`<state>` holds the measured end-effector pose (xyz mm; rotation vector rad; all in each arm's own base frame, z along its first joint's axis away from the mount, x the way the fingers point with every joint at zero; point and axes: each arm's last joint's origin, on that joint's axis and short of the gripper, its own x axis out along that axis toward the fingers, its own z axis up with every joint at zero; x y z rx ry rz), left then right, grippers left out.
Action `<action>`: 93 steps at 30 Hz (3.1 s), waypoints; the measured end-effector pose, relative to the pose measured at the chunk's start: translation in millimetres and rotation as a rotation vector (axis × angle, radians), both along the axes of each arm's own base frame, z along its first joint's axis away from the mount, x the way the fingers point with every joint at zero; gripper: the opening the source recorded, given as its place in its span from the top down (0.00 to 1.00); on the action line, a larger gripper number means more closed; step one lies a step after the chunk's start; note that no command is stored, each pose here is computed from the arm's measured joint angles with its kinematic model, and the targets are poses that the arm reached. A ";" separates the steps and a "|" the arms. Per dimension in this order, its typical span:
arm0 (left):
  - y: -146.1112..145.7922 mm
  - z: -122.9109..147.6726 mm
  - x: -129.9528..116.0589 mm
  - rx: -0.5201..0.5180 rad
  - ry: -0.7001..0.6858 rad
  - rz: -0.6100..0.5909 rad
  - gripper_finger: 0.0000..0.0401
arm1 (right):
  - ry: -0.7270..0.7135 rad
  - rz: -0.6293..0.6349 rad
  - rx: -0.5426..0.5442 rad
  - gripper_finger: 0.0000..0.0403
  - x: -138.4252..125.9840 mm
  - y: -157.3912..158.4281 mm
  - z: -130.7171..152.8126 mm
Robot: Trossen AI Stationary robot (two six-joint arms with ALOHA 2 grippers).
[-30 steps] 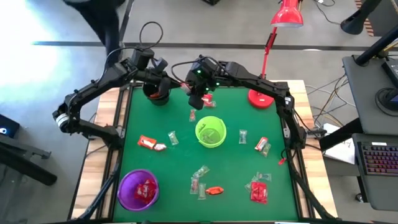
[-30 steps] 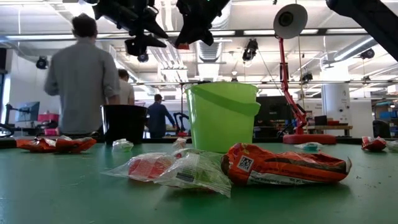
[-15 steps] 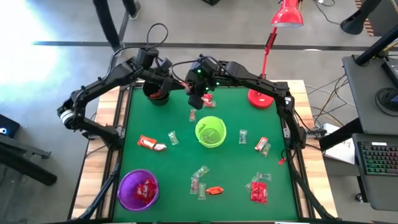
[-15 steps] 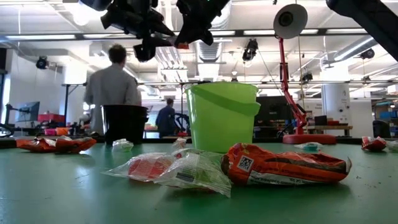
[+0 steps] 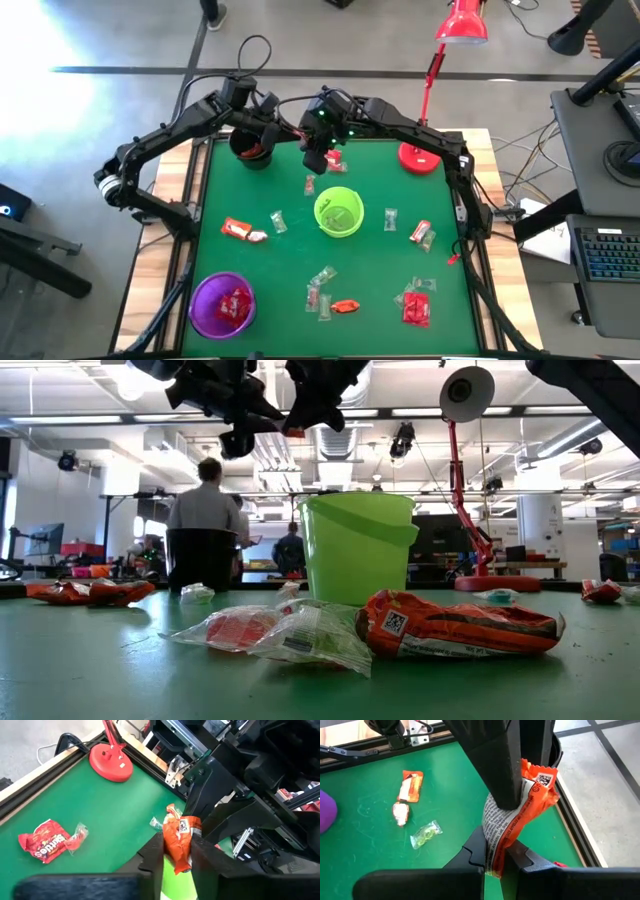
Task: Sort candy
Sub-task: Put the orange chocolate into the black bucket, then put the green gummy into the green bucket
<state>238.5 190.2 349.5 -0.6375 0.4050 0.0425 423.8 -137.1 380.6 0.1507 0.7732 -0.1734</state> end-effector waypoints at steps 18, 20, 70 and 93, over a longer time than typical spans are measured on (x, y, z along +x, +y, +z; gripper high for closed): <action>-0.6 0.3 -0.1 0.041 -0.004 -0.018 0.99 | -0.002 -0.034 0.041 0.68 -0.1 0.2 -0.5; -0.7 0.2 -2.2 0.042 0.004 -0.017 0.99 | 0.002 -0.030 0.035 0.63 -0.9 0.4 -0.1; -3.2 -27.1 -57.6 0.326 0.867 0.517 0.73 | 0.404 -0.204 0.098 0.56 -68.1 13.6 12.1; -60.1 -32.0 -21.6 0.088 0.767 0.260 0.65 | 0.411 -0.204 0.100 0.56 -61.0 11.2 4.7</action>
